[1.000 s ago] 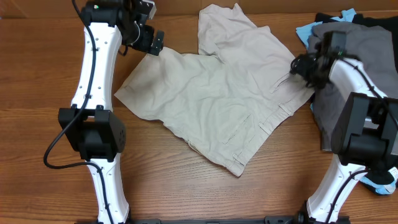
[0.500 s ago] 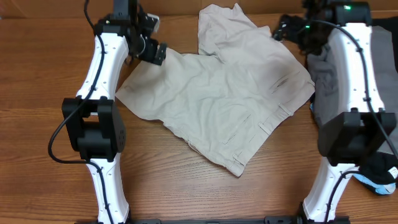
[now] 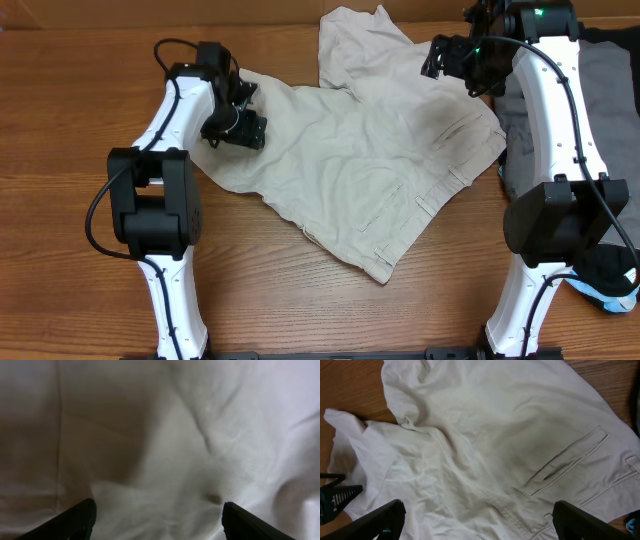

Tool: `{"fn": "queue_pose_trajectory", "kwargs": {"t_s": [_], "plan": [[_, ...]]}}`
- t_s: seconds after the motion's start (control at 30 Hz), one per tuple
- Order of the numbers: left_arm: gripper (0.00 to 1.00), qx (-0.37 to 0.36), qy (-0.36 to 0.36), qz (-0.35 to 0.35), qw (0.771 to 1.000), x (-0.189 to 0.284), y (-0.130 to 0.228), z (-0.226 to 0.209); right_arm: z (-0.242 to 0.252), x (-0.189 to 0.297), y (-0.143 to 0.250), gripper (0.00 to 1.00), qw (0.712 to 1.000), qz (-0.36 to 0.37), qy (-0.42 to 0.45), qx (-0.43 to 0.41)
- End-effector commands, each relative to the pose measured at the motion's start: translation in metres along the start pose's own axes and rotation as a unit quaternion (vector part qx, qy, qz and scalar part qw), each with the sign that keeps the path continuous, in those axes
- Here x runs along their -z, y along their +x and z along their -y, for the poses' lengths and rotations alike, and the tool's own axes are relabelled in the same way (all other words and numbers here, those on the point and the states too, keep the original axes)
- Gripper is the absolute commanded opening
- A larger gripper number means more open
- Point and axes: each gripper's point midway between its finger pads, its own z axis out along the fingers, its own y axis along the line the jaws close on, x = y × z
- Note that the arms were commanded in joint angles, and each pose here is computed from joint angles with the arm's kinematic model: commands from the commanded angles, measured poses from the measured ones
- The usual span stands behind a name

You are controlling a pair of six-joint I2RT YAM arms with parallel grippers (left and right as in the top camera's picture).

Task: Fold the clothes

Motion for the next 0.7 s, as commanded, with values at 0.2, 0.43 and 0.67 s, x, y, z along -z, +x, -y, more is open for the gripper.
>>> {"fn": "queue_pose_trajectory", "kwargs": {"t_s": [0.2,0.43,0.67], "plan": [[0.92,0.067,-0.054,-0.079,0.993,-0.021,0.051,-0.018,0.001,0.011,0.0,0.98,1.0,0.005,0.003,0.001],[1.0,0.159,-0.097,-0.165,0.969,-0.048,0.129,-0.048,0.004,0.011,0.002,0.99,1.0,0.002,0.014,0.0],[1.0,0.289,-0.06,-0.217,0.931,-0.048,0.194,-0.079,0.009,0.011,0.0,1.0,1.0,0.006,0.027,0.0]]}}
